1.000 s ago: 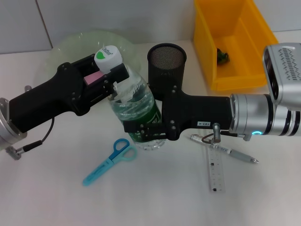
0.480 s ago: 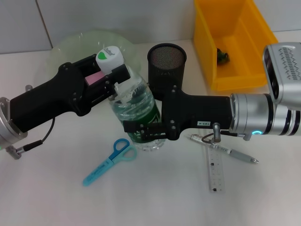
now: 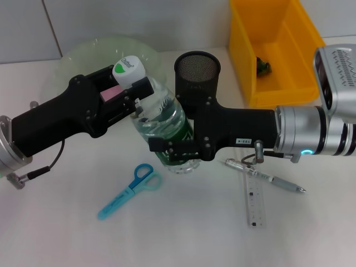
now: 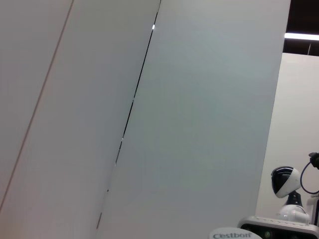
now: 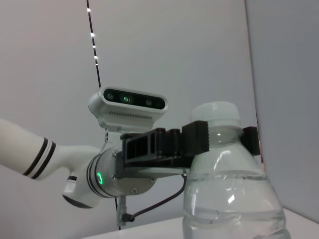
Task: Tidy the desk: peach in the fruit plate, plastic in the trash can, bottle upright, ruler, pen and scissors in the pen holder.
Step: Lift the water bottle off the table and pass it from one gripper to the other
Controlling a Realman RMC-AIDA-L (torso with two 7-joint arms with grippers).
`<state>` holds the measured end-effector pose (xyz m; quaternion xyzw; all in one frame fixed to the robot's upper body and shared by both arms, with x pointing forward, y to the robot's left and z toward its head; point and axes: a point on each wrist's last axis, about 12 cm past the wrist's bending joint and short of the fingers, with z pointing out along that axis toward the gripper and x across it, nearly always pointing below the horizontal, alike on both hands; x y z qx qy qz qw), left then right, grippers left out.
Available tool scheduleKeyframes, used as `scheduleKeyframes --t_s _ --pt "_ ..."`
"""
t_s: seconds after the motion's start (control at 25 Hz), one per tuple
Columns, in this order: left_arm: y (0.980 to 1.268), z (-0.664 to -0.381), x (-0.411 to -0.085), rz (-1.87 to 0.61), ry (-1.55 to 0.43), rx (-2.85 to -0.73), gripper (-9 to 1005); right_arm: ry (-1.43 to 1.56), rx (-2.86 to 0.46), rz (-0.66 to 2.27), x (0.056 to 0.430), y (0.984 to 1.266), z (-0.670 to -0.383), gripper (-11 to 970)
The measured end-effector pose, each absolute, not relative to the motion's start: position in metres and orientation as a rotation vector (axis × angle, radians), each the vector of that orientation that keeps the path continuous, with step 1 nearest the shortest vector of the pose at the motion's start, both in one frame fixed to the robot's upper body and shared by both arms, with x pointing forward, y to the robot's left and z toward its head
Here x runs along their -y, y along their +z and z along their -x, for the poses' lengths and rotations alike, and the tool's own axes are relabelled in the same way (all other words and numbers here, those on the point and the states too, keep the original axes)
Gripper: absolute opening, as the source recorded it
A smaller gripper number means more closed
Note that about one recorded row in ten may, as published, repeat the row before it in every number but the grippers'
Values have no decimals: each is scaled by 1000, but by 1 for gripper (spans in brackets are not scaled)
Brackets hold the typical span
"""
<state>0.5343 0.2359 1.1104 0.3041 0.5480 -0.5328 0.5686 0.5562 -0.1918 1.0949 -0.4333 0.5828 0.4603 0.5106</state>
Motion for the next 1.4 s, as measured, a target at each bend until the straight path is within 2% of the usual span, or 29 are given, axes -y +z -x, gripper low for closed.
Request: scheduleKeyframes --t_s 1.4 --pt "1111 -535 -236 -709 -1253 -1287 446 1076 -1418 1113 183 1094 -560 824"
